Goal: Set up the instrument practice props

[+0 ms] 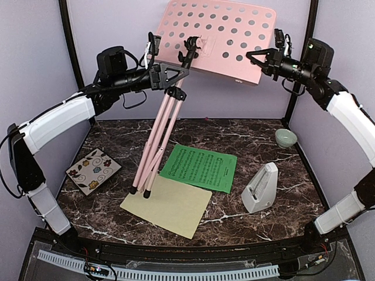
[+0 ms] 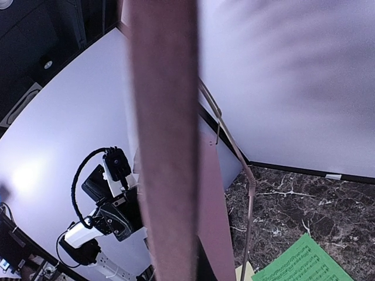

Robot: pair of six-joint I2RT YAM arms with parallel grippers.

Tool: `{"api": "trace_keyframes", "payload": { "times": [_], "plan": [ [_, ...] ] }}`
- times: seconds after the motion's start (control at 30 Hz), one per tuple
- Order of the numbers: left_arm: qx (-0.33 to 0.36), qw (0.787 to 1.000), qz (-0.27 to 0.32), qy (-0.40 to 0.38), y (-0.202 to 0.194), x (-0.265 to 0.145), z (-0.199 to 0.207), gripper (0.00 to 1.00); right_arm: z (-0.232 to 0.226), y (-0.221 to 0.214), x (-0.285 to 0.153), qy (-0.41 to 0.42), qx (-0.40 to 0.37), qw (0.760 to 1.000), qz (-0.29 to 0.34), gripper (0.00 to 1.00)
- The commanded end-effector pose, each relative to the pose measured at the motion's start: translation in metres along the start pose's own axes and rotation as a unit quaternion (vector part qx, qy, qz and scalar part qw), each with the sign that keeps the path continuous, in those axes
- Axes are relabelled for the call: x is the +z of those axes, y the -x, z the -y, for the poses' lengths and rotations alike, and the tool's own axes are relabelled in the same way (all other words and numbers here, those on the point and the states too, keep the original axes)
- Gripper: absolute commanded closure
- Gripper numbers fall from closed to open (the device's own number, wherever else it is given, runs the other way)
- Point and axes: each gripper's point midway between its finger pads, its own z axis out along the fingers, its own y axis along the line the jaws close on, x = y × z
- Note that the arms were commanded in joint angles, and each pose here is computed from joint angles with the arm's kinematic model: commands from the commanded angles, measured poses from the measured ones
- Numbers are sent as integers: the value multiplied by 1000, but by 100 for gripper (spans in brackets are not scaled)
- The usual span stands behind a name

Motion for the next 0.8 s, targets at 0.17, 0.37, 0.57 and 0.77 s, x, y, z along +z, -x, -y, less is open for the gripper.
{"api": "trace_keyframes", "payload": {
  "times": [0.17, 0.37, 0.57, 0.77],
  "plan": [
    [35, 989, 72, 124, 26, -80, -28, 6, -99, 59, -33, 93, -130, 981, 112, 100],
    [17, 983, 43, 176, -12, -104, -37, 5, -99, 72, -39, 76, -143, 975, 150, 100],
    [46, 973, -8, 226, -53, -122, -34, 16, -100, 90, -45, 39, -174, 966, 189, 100],
    [94, 953, -66, 282, -84, -112, -36, 33, -102, 102, -48, 14, -184, 959, 216, 100]
  ]
}}
